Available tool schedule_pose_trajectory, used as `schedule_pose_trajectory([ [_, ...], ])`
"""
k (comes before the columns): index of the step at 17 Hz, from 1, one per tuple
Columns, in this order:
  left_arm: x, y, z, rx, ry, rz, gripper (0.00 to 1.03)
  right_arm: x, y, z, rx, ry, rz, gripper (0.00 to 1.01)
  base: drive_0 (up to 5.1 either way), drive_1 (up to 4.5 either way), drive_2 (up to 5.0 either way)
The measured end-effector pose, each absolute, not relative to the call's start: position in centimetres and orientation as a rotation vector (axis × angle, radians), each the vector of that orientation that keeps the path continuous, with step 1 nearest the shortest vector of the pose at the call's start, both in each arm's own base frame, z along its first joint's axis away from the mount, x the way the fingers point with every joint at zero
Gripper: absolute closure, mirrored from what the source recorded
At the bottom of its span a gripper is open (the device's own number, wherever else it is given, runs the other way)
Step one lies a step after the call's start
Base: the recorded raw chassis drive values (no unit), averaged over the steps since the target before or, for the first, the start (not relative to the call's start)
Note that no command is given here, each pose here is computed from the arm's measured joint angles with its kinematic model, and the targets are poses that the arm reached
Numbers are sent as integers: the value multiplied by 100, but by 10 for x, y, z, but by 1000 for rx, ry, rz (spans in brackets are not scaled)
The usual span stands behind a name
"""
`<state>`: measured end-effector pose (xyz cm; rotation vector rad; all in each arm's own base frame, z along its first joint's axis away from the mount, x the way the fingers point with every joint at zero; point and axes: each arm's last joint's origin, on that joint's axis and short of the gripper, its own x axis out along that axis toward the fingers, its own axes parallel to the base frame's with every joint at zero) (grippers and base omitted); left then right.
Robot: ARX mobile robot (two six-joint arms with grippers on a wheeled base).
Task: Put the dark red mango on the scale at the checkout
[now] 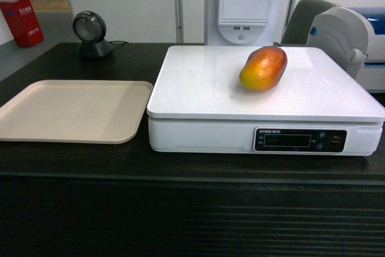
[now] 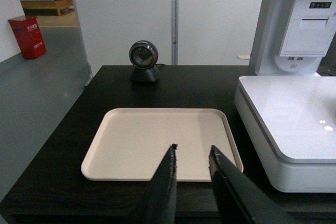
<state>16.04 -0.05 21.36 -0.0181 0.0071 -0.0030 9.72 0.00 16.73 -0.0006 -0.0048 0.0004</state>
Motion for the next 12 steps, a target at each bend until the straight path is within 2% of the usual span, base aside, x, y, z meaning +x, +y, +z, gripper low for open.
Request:
schedule_pose_trajectory([
  [1, 155, 0, 208, -18, 3, -3, 93, 97, 0, 167, -1, -5, 0, 3, 0, 0, 0],
  [2, 151, 0, 204, -18, -1, -3, 101, 97, 0, 167, -1, -5, 0, 3, 0, 0, 0],
  [8, 130, 0, 182, -15, 7, -3, 101, 97, 0, 167, -1, -5, 0, 3, 0, 0, 0],
  [12, 124, 0, 178, -15, 3, -3, 101, 97, 0, 167, -1, -5, 0, 3, 0, 0, 0],
])
